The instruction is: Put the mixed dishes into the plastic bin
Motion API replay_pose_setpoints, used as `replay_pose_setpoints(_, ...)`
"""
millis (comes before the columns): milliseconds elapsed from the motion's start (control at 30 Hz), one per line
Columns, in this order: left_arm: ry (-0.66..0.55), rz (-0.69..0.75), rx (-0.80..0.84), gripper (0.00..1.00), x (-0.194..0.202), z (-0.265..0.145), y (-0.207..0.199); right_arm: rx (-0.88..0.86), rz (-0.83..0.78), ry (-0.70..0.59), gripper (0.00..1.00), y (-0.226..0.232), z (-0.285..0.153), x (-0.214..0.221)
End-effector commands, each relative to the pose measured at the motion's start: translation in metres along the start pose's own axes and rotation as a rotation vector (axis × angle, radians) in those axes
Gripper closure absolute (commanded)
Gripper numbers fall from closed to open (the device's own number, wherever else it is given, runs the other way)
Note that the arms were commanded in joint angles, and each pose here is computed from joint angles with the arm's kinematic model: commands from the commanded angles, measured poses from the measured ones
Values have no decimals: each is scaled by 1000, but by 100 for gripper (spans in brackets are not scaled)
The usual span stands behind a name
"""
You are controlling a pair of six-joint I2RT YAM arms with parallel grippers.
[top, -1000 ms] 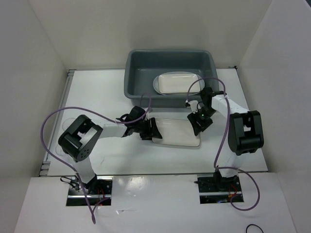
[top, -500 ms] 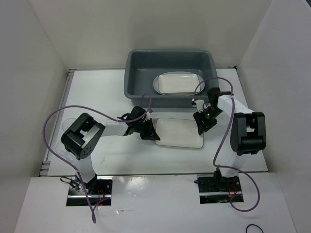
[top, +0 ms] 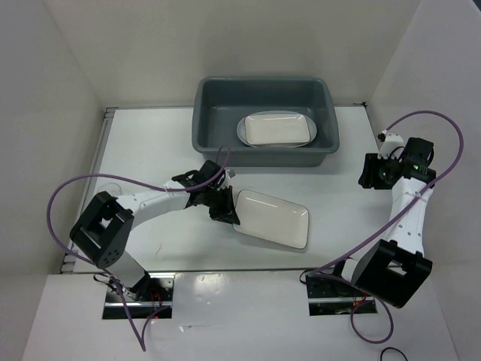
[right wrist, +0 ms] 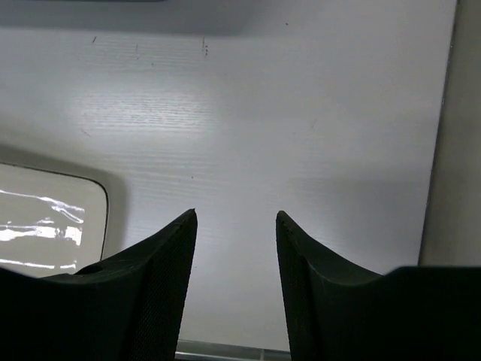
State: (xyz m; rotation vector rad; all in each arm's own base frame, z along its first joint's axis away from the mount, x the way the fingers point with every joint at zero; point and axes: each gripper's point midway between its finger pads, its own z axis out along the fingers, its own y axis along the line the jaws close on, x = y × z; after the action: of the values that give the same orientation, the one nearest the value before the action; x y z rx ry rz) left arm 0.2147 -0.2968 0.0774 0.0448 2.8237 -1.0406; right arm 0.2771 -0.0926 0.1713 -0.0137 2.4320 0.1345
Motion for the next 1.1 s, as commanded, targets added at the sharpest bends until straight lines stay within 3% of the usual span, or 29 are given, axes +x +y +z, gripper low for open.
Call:
replay_pose_setpoints(0, -56, 130, 237, 100, -18, -45, -78, 92, 87, -8, 48, -14, 12, 1)
replay_pose_setpoints(367, -108, 145, 330, 100, -32, -75, -104, 24, 65, 7, 48, -6, 15, 8)
replay_pose_setpoints(833, -213, 227, 489, 100, -89, -145, -175, 165, 146, 0, 49, -31, 11, 9)
replay_pose_setpoints(967, -245, 217, 504, 100, -118, -151, -178, 175, 170, 21, 42, -36, 14, 14)
replay_pose_setpoints(1067, -279, 221, 519, 100, -143, -156, -178, 93, 130, 34, 27, -23, 20, 13)
